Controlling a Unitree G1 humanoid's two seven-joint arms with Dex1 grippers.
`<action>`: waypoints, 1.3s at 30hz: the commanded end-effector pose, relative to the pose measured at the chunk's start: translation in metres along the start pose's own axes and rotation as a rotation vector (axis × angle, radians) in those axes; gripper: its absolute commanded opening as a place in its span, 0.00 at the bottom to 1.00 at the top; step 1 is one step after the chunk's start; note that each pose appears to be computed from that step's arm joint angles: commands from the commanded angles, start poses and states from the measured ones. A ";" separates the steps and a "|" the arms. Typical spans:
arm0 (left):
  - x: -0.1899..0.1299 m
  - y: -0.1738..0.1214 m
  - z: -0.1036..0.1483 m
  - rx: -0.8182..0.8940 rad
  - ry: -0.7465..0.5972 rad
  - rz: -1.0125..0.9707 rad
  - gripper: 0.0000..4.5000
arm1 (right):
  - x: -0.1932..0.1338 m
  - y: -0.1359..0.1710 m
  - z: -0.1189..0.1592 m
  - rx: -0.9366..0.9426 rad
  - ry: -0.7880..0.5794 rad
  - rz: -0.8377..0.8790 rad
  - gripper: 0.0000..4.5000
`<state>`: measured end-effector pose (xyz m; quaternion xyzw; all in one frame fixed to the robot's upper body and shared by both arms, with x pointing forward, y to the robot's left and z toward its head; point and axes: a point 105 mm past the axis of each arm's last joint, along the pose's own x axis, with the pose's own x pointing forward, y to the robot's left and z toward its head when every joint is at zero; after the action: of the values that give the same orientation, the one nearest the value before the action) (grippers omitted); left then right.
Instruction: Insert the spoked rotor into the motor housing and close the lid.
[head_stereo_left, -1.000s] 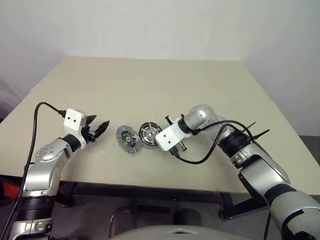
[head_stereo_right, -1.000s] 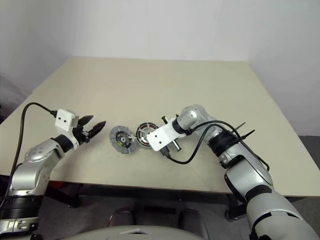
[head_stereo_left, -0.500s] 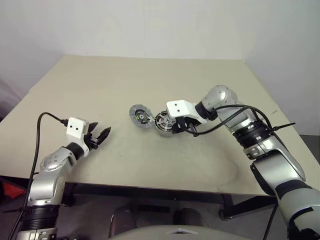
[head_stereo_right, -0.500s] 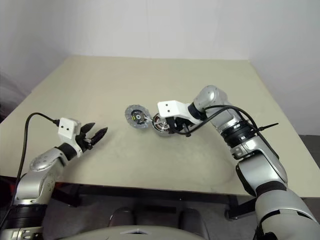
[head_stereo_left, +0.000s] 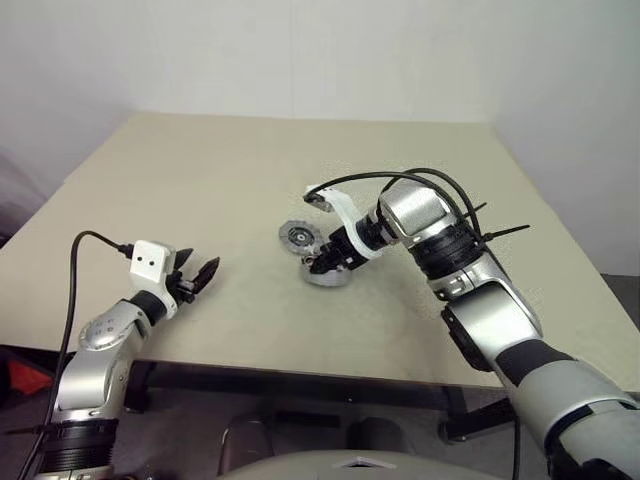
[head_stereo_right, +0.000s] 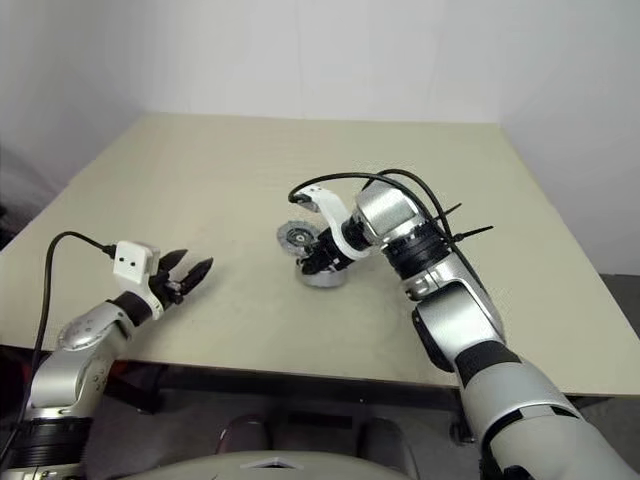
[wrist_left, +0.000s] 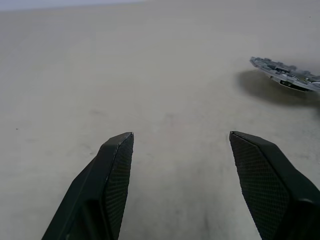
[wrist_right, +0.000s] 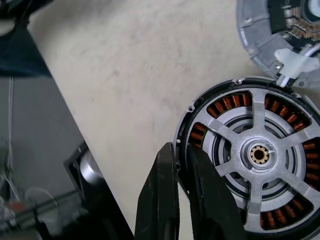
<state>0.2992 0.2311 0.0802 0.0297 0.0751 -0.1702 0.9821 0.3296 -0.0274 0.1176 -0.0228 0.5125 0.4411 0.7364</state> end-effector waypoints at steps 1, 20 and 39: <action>-0.001 0.004 0.019 0.040 -0.051 0.002 0.72 | -0.002 0.001 0.014 0.025 -0.052 -0.044 0.00; -0.003 0.007 0.021 0.057 -0.039 0.001 0.72 | 0.005 0.036 0.033 -0.013 -0.103 0.057 0.81; 0.004 0.010 0.026 0.063 -0.053 -0.005 0.72 | -0.062 0.009 0.013 -1.429 -0.162 0.127 0.99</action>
<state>0.3055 0.2368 0.0913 0.0442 0.0674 -0.1726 0.9817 0.3332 -0.0446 0.1771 -0.3812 0.0600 0.6957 0.6059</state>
